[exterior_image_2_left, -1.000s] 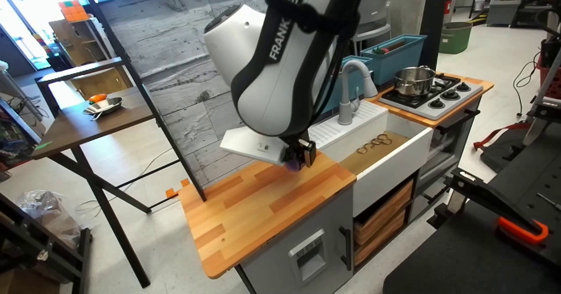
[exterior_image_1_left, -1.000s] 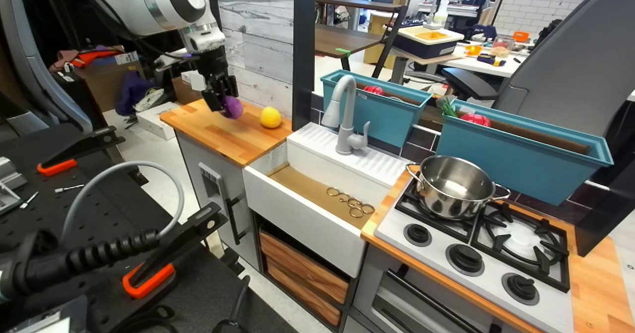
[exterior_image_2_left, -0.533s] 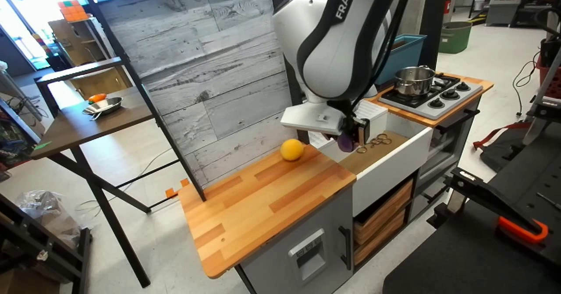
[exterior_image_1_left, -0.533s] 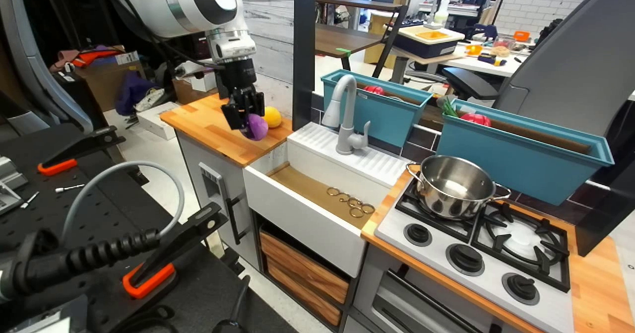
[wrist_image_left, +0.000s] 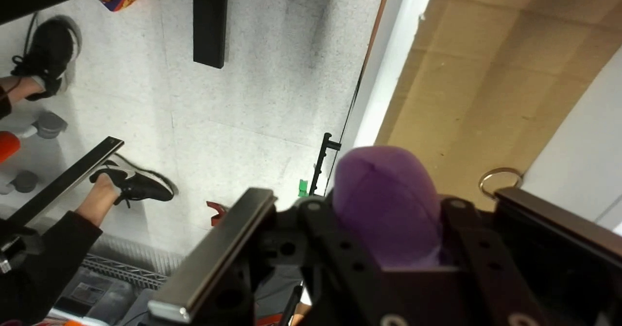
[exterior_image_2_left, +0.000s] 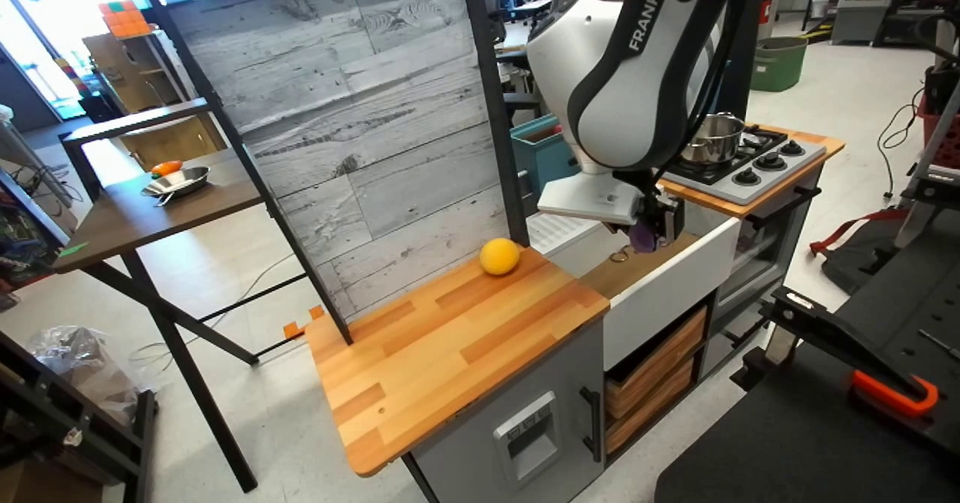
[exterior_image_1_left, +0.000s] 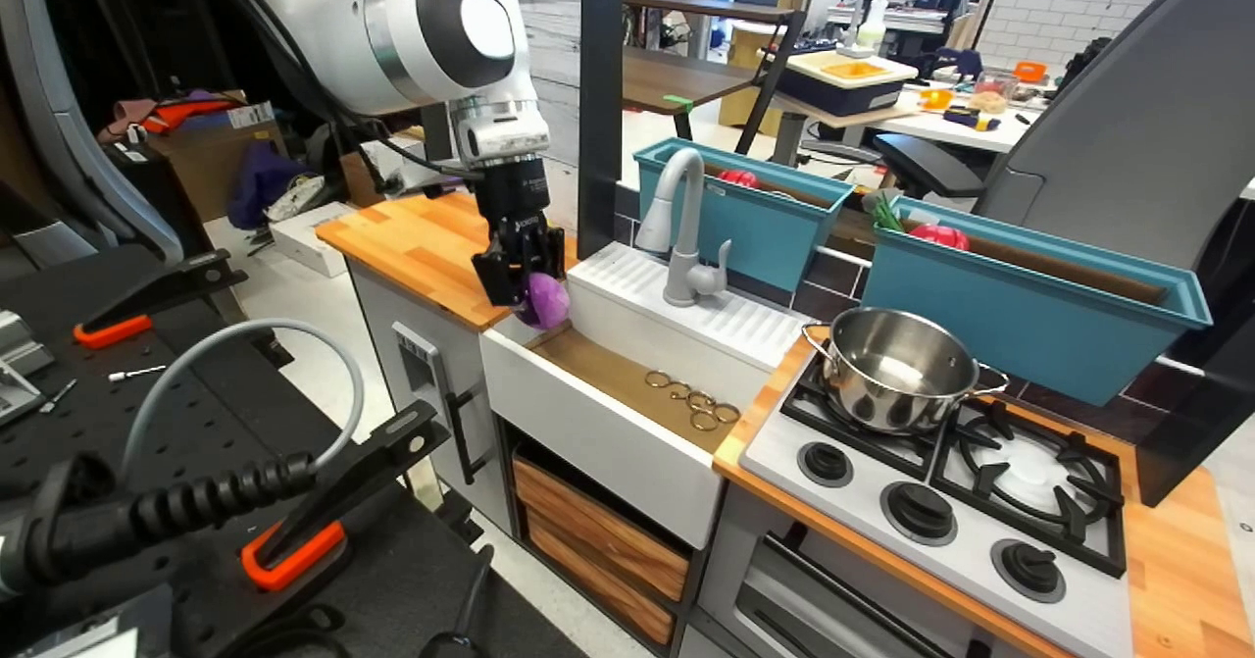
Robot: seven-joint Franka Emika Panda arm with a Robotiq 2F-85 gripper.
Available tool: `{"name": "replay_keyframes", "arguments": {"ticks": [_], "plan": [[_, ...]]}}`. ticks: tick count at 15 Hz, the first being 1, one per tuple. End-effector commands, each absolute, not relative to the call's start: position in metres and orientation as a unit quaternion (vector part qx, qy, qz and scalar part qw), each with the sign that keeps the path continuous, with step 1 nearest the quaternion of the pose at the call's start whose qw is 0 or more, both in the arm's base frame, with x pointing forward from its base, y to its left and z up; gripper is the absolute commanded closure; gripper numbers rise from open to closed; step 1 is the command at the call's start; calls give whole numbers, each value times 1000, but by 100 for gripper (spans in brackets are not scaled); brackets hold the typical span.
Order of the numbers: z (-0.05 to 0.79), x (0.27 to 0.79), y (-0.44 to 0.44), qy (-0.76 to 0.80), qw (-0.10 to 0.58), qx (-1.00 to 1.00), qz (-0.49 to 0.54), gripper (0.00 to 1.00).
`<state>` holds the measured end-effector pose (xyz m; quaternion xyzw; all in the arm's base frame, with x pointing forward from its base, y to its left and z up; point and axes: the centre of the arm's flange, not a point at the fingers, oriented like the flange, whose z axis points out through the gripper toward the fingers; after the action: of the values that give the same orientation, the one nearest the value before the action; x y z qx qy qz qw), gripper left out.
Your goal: Pick the purple object and put it in the sink
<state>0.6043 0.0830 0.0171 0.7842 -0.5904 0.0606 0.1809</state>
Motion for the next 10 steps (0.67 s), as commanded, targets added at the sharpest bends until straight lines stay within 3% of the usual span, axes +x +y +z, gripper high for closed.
{"name": "replay_keyframes", "arguments": {"ticks": [1,10], "plan": [[-14,613,74,-600,185,774,77,95],[-80,654,51,-628,206,745,92,95]]}}
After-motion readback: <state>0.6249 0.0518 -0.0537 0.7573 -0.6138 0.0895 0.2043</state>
